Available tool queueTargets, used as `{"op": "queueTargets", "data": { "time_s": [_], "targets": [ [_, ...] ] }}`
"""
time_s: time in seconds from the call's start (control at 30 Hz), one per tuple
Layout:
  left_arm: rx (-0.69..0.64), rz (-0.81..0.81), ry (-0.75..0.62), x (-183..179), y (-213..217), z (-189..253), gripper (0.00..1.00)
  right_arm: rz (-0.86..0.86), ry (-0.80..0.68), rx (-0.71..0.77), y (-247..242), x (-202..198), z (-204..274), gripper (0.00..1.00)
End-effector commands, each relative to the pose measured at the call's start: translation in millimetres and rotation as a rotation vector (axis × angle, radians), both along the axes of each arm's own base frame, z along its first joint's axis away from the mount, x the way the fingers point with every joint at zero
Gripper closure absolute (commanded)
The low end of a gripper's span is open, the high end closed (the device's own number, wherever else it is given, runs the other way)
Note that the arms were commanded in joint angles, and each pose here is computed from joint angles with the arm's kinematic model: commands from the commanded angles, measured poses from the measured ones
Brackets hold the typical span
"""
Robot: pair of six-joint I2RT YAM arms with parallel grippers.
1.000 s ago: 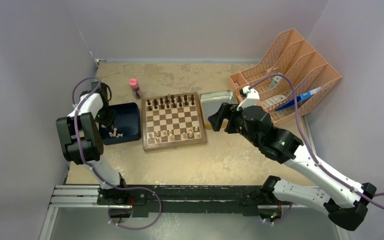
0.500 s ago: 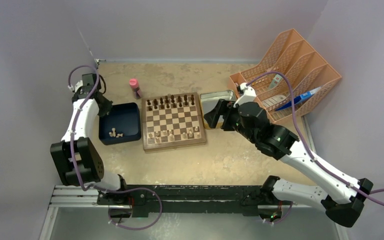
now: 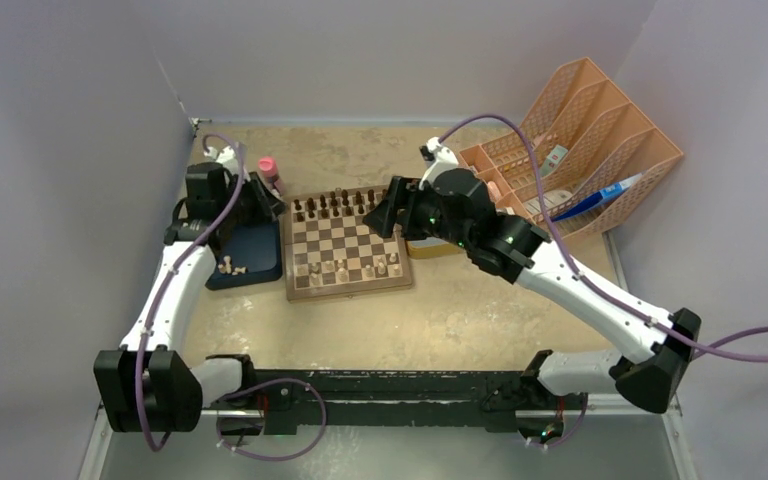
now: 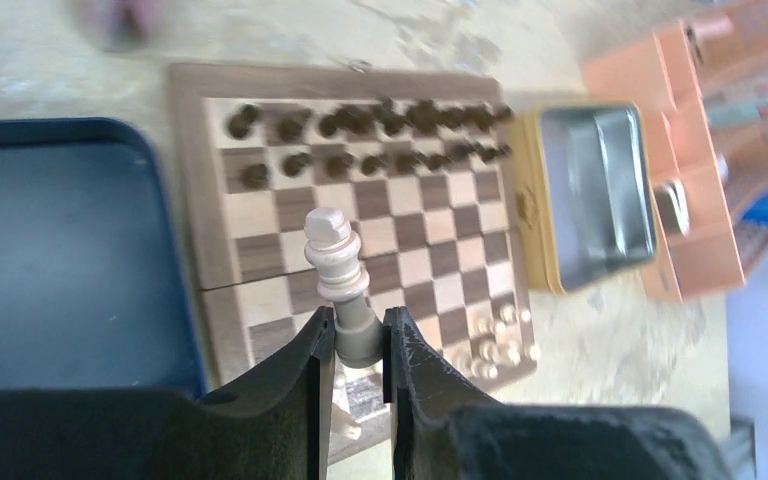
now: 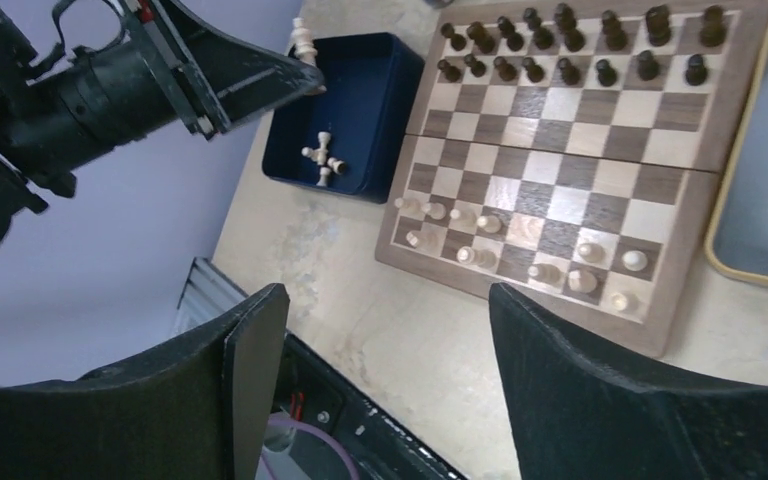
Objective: Set up the chess pieces on the board
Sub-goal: Place the chess piece on the chessboard.
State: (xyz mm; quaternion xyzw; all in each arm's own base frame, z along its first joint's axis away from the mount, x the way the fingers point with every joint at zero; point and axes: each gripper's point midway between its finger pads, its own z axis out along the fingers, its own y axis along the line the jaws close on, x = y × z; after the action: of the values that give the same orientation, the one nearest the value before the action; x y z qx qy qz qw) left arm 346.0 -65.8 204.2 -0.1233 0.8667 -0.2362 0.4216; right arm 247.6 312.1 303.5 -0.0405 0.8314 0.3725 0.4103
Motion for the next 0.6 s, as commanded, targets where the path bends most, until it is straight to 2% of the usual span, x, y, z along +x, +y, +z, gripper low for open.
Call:
{"op": "queueTargets", "data": {
  "time_s": [0.0, 0.1, 0.17, 0.43, 0.57],
  "targets": [
    [-0.015, -0.380, -0.185, -25, -57, 18, 1.00, 0.089, -0.032, 0.079, 22, 0, 30, 0.30],
    [0.005, -0.549, -0.240, -48, -80, 14, 1.00, 0.110, -0.014, 0.106, 30, 2, 36, 0.43],
    [0.008, -0.642, -0.279, -62, -91, 12, 1.00, 0.139, -0.009, 0.124, 36, 3, 41, 0.47],
    [0.051, -0.988, -0.602, -104, -119, 22, 1.00, 0.256, 0.070, 0.086, 65, 8, 21, 0.53],
    [0.068, -1.059, -0.675, -111, -123, 23, 1.00, 0.321, 0.119, 0.071, 79, 6, 3, 0.55]
  ]
}}
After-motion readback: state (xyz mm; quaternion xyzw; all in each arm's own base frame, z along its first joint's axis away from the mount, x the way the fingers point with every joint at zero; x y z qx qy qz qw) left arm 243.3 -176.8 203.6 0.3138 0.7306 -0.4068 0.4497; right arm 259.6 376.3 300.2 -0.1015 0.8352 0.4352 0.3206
